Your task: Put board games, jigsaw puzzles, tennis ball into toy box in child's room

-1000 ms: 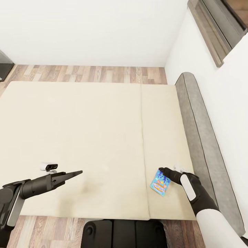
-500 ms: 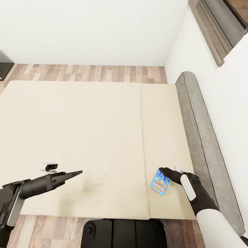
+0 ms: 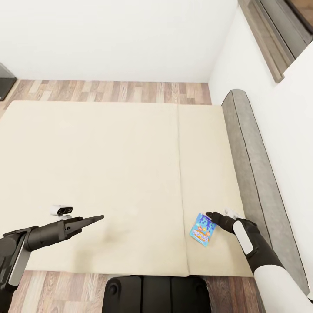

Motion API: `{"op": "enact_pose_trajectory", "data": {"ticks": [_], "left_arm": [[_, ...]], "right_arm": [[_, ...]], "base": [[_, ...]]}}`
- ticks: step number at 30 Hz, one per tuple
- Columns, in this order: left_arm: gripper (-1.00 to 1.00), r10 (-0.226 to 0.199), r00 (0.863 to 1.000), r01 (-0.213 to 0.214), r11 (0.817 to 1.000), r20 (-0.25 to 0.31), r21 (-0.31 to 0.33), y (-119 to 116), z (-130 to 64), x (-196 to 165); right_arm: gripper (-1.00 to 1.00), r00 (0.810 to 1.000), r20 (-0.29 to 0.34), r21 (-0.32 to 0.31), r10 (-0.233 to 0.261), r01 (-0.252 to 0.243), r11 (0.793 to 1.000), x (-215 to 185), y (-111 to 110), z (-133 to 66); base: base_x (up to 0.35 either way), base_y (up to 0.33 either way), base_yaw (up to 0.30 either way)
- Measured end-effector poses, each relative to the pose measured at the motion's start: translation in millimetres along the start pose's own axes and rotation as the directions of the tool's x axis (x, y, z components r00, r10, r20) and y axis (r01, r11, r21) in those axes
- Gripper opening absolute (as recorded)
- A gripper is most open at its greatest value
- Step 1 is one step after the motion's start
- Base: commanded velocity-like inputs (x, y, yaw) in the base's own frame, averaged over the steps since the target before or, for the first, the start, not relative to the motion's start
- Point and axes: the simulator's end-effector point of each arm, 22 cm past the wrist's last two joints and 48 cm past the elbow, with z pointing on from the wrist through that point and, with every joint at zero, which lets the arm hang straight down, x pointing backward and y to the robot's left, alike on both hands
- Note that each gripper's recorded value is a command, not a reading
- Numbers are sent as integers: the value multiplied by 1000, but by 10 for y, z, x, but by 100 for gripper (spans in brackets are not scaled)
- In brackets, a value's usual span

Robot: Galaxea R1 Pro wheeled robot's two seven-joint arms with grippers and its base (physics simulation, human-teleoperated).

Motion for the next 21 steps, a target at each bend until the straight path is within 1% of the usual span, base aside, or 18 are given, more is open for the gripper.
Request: {"op": "enact_pose_trajectory", "data": {"ticks": [21], "left_arm": [[100, -22, 1000, 22, 1000, -3, -8, 104, -4, 41]], "right_arm": [[100, 1000, -26, 10, 5, -5, 1000, 129, -68, 90]], "base": [[0, 0, 0]]}}
